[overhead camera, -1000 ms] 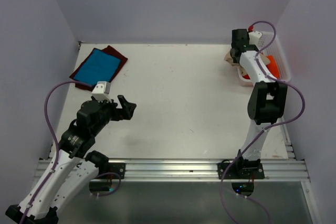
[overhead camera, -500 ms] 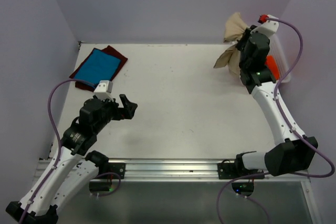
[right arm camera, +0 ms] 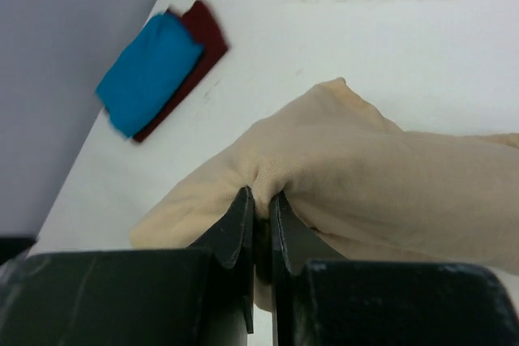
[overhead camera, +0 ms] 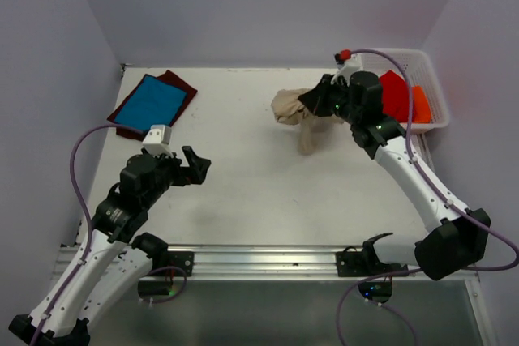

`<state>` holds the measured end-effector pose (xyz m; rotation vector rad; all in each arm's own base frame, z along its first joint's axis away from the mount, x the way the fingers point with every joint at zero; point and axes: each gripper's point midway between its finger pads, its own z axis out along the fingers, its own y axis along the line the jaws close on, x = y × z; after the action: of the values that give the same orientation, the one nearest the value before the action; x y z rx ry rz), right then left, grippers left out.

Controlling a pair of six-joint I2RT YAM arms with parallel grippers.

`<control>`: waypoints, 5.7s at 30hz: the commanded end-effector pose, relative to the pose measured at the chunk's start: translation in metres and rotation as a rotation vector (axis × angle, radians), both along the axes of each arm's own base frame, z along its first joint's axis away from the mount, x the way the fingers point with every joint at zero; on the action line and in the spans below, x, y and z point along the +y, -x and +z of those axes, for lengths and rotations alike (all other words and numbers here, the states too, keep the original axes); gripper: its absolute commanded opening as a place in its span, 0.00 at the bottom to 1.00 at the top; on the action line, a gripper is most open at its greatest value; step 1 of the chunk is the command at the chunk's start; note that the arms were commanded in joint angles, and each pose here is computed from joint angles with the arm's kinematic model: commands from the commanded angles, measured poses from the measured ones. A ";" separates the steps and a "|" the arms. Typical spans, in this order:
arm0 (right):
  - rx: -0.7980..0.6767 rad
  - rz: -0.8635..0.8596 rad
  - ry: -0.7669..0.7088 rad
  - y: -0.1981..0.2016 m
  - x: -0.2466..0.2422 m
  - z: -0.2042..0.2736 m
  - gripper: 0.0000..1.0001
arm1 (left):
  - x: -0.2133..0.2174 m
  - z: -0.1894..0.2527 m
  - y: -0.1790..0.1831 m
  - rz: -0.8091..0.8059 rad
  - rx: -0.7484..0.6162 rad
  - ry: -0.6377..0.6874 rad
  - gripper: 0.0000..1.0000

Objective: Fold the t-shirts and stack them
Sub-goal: Move the tshirt to the center of the board, then flatten the tshirt out

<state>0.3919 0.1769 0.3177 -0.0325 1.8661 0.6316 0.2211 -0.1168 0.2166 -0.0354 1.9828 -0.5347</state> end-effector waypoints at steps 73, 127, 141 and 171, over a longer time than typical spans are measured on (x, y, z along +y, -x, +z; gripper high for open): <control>0.438 -0.277 0.104 0.053 -0.006 -0.189 0.00 | -0.196 -0.173 -0.018 -0.533 0.043 -0.222 0.46; 0.365 -0.005 0.180 0.026 0.043 -0.197 0.80 | -0.090 0.235 -0.060 -0.044 -0.488 -0.303 0.00; 0.440 0.276 0.057 -0.068 0.156 -0.202 0.77 | -0.101 0.279 -0.051 -0.162 -0.515 -0.327 0.00; 0.366 0.273 0.158 0.061 0.066 -0.118 0.06 | -0.063 0.270 -0.052 -0.018 -0.489 -0.405 0.00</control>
<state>0.3466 0.2681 0.2155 -0.2922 2.2152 0.8369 0.2783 -0.1987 0.4563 0.4125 1.6576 -0.1277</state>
